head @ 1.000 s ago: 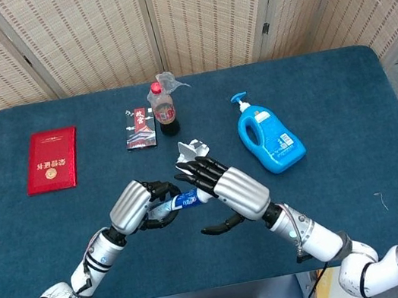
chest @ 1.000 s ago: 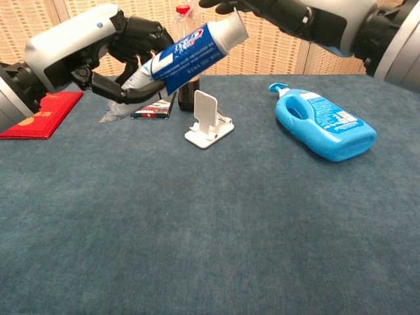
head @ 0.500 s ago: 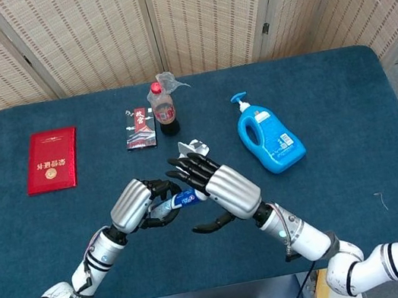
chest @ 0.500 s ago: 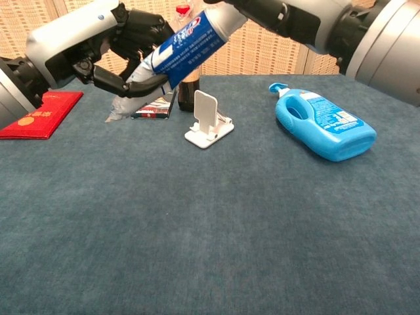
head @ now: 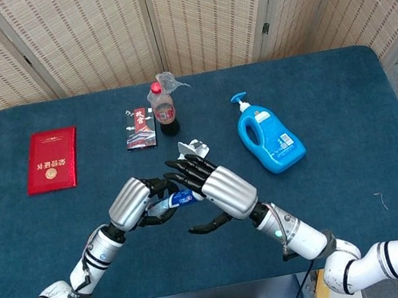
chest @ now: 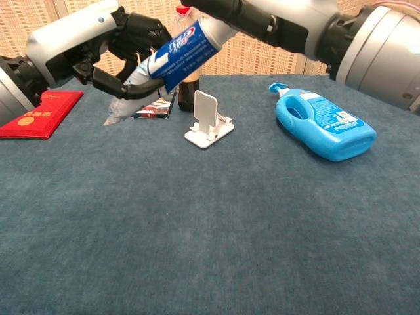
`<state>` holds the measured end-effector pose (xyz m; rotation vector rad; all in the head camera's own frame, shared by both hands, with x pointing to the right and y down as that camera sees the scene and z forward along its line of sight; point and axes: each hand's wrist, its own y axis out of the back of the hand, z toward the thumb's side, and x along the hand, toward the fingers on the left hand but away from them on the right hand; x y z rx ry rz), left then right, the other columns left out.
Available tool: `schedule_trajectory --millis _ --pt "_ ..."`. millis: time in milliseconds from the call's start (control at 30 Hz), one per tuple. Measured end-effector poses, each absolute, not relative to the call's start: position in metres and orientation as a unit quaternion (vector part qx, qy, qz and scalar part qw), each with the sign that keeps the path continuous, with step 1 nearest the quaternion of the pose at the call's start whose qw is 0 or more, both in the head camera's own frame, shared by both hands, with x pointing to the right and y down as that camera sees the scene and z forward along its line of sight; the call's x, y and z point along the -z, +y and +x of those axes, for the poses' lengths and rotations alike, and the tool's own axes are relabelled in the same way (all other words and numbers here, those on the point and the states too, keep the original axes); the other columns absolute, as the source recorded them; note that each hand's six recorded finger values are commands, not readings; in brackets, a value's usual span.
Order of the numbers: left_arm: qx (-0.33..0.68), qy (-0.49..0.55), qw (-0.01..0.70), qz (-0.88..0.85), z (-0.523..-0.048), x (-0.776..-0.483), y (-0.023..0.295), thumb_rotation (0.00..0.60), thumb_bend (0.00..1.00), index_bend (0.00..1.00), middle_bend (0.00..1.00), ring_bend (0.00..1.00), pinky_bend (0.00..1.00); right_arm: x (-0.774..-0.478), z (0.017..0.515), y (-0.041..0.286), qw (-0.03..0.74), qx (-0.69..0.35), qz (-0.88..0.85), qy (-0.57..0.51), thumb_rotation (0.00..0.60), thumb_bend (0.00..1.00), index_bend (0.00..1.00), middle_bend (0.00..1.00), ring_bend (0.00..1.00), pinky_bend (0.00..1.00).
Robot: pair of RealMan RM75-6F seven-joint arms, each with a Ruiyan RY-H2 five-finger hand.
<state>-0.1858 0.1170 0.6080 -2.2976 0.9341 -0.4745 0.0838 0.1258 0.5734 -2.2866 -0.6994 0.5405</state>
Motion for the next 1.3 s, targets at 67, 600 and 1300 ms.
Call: schedule_trajectory --millis 67,600,1300 --pt "0.180 0.353 0.302 -0.867 -0.187 -0.608 0.117 0.600 0.64 0.77 0.83 0.79 0.80 -0.574 0.084 0.126 0.338 -0.209 -0.878 -0.268 0.007 0.00 0.00 0.00 0.00 0.00" --pt "0.205 0.336 0.322 -0.861 -0.198 -0.621 0.121 0.600 0.64 0.76 0.83 0.77 0.80 -0.562 0.109 0.121 0.352 -0.207 -0.865 -0.293 0.006 0.00 0.00 0.00 0.00 0.00" --pt "0.403 0.144 0.424 -0.798 -0.203 -0.701 0.141 0.600 0.43 0.38 0.54 0.48 0.59 -0.536 0.197 0.109 0.395 -0.264 -0.810 -0.344 0.006 0.00 0.00 0.00 0.00 0.00"
